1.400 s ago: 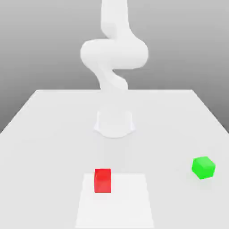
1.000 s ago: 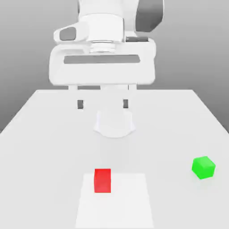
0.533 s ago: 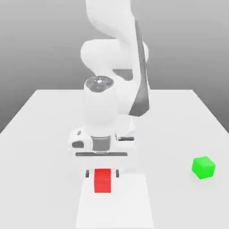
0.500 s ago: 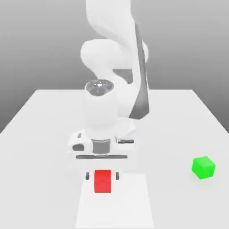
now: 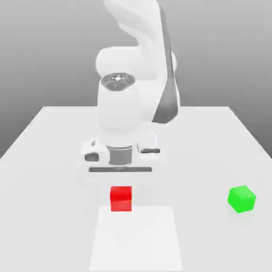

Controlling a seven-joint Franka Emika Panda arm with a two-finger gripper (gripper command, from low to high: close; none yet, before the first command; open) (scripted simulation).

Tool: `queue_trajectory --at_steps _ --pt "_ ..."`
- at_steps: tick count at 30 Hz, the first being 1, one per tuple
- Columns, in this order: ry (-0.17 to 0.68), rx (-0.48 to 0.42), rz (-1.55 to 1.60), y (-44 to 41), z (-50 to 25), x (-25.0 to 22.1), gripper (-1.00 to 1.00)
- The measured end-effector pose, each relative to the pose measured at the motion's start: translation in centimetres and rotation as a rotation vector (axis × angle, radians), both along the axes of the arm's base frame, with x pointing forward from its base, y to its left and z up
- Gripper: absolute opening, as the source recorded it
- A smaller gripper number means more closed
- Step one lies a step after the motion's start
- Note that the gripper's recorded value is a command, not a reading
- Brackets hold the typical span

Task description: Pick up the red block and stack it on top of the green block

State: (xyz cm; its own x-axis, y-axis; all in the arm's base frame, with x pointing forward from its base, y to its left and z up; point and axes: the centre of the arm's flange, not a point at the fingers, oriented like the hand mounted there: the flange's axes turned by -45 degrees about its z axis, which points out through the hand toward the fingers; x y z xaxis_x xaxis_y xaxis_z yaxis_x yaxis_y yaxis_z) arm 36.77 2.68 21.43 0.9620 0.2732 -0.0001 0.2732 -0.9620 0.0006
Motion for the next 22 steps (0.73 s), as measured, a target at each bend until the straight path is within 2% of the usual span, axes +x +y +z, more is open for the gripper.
queue_trajectory --at_steps 6,12,18,19,22 --pt "0.000 -0.001 0.599 13.4 1.5 -1.5 -1.00" --pt "0.002 0.000 1.202 26.0 2.9 -7.9 -1.00" --pt "0.002 0.000 1.283 27.2 -2.2 -8.5 -1.00" --pt "0.002 0.000 1.284 27.2 -2.9 -8.6 1.00" --pt "0.002 0.000 1.284 27.2 -2.9 -8.6 1.00"
